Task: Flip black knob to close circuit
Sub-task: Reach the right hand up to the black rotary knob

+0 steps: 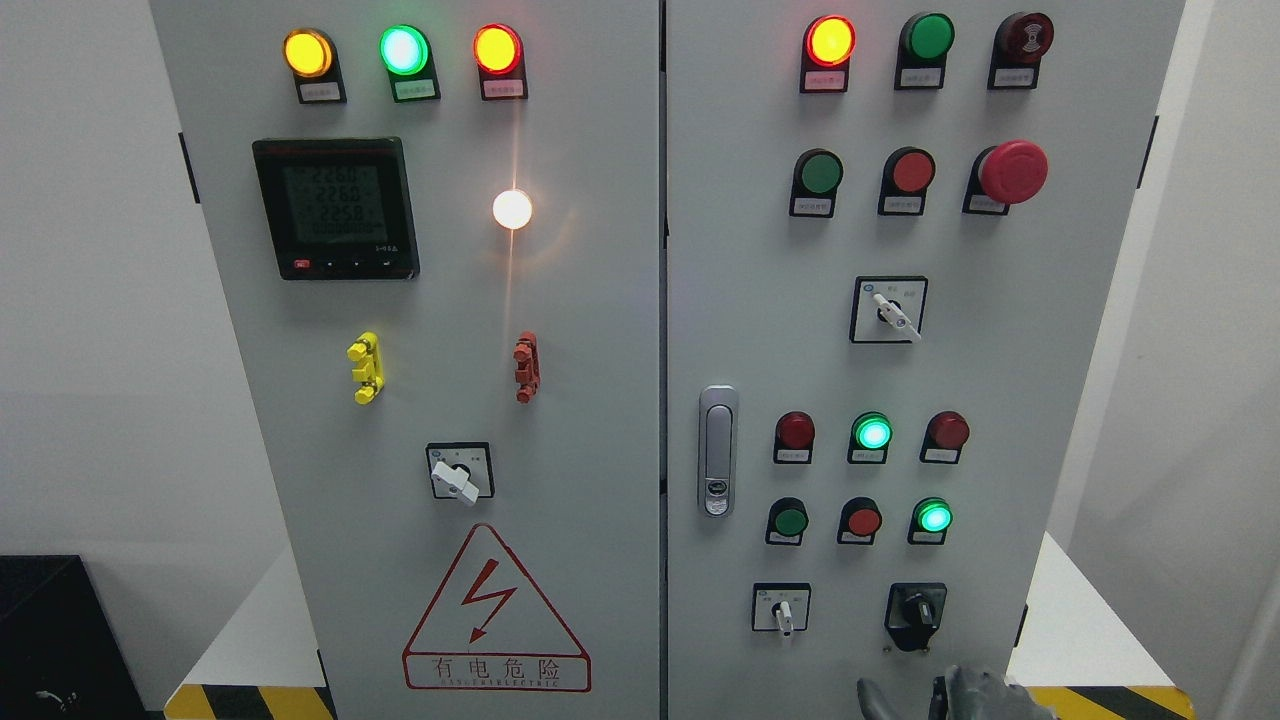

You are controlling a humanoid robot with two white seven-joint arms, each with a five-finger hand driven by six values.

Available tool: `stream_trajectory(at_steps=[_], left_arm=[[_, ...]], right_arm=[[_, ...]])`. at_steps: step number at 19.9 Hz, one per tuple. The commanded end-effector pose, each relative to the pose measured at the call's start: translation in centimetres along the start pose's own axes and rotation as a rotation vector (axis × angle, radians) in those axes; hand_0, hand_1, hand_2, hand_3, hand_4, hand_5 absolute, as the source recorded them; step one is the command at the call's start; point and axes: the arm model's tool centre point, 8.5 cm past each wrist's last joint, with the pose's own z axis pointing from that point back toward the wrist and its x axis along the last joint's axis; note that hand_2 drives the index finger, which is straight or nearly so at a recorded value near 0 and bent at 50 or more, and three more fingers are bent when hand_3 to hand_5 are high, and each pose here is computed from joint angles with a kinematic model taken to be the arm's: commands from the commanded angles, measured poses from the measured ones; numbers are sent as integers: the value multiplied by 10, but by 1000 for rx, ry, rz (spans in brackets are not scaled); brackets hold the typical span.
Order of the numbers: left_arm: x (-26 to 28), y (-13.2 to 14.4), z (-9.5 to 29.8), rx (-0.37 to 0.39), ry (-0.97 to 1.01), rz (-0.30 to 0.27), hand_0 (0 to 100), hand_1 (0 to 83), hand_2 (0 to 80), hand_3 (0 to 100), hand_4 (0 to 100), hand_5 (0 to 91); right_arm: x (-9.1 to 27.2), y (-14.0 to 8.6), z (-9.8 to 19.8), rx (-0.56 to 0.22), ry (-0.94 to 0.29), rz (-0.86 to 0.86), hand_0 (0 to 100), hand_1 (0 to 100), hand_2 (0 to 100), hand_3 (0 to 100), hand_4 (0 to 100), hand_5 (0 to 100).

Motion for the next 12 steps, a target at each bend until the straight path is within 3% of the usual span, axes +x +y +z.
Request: stream_trajectory(at_steps=[1,12], left_arm=[[-6,-2,0,-4,-2,2,120,556,0,0,0,0],[-6,-2,0,-4,-2,2,120,556,0,0,0,0]], right_arm=[[1,-10,-11,-23,1,3,0,0,892,1000,891,928],[-16,-25,-21,-35,38,17,0,0,892,1000,890,930]])
